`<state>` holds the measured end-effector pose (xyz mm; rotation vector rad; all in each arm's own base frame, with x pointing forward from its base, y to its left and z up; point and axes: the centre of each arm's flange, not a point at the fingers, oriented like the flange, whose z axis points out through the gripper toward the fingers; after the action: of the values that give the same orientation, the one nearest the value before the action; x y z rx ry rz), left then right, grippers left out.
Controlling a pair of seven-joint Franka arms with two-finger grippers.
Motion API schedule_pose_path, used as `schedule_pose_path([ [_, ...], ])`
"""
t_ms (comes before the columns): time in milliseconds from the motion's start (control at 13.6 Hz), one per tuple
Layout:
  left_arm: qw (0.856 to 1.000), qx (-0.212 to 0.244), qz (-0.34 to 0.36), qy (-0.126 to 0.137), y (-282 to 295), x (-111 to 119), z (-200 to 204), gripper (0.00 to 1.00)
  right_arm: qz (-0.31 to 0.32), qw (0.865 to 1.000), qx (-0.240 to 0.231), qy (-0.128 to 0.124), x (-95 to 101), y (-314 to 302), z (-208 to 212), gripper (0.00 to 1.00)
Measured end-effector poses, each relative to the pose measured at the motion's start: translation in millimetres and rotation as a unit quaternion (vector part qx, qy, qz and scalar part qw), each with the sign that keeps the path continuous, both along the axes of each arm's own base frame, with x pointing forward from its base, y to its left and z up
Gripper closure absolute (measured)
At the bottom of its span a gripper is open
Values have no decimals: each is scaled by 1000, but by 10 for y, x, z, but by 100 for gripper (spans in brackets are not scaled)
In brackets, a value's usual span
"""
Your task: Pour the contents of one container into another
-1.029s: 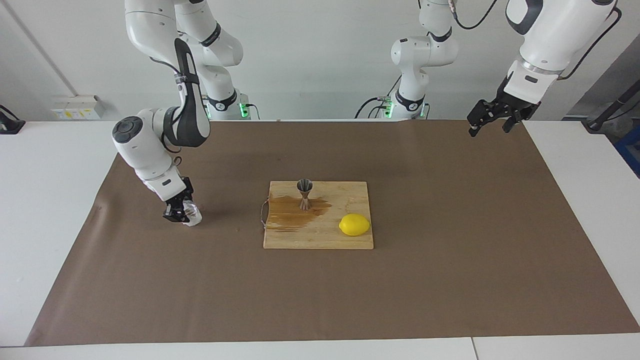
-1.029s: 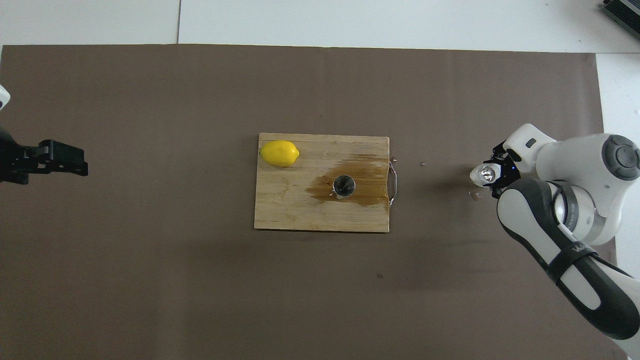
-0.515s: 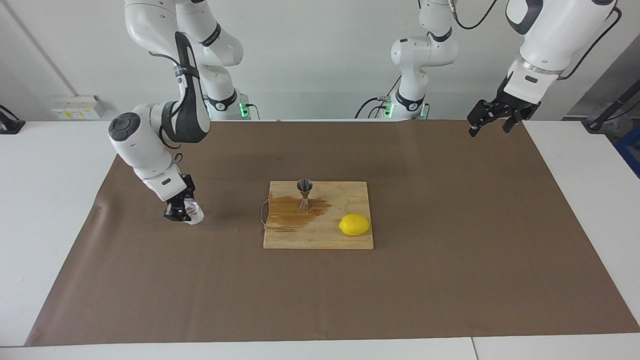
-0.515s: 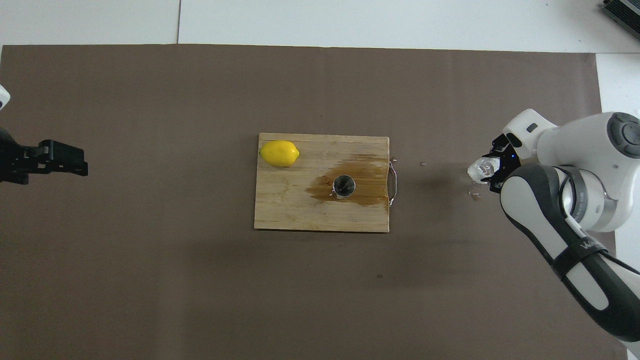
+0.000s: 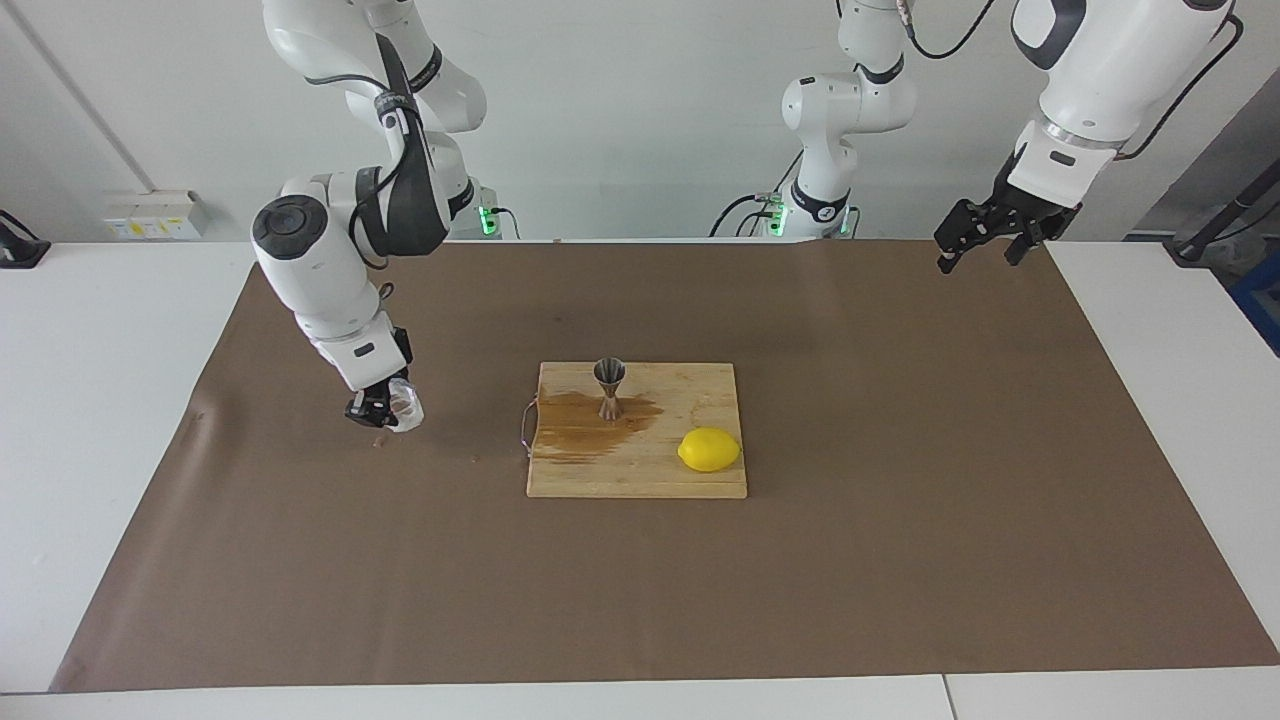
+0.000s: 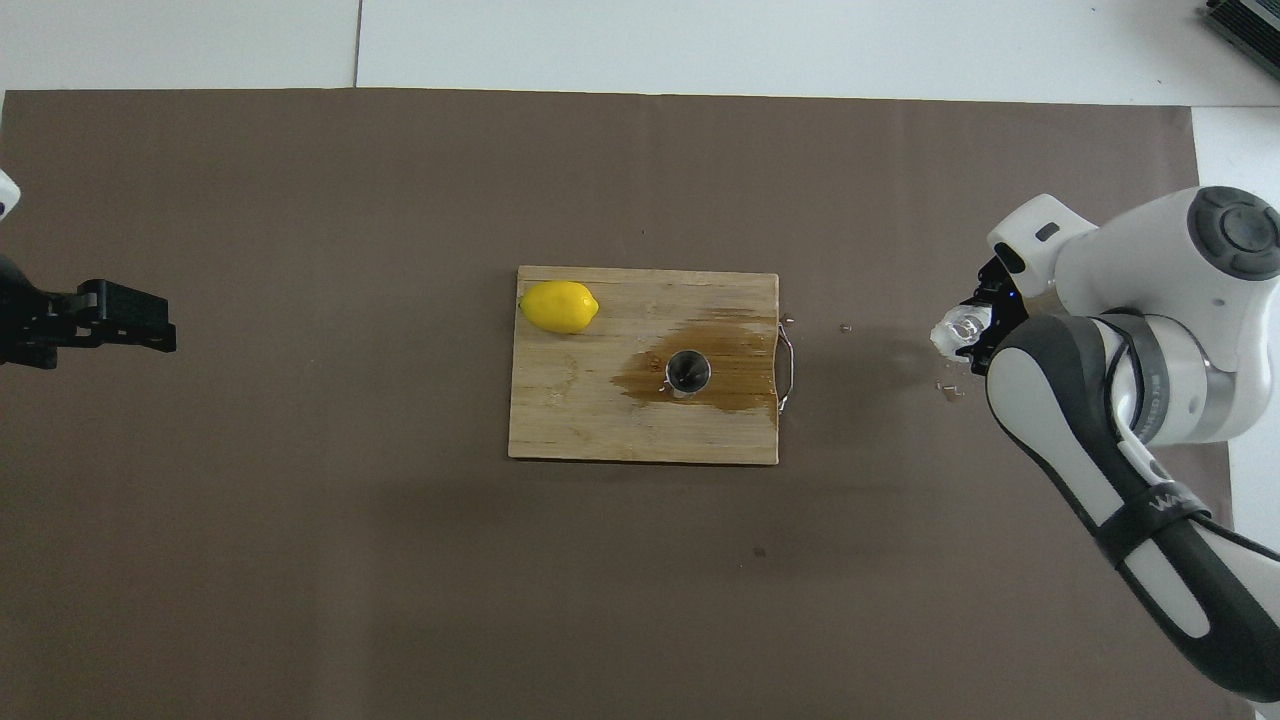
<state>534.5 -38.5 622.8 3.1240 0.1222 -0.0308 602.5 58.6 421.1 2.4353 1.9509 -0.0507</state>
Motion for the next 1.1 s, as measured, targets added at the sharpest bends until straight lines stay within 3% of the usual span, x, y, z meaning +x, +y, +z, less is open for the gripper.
schedule_pose_path([
  [515, 1000, 0, 0, 0, 0, 0, 0, 0, -31, 997, -70, 6, -100, 796, 383, 48],
  [1103, 1000, 0, 0, 0, 0, 0, 0, 0, -46, 991, -127, 2, -442, 1689, 538, 48],
])
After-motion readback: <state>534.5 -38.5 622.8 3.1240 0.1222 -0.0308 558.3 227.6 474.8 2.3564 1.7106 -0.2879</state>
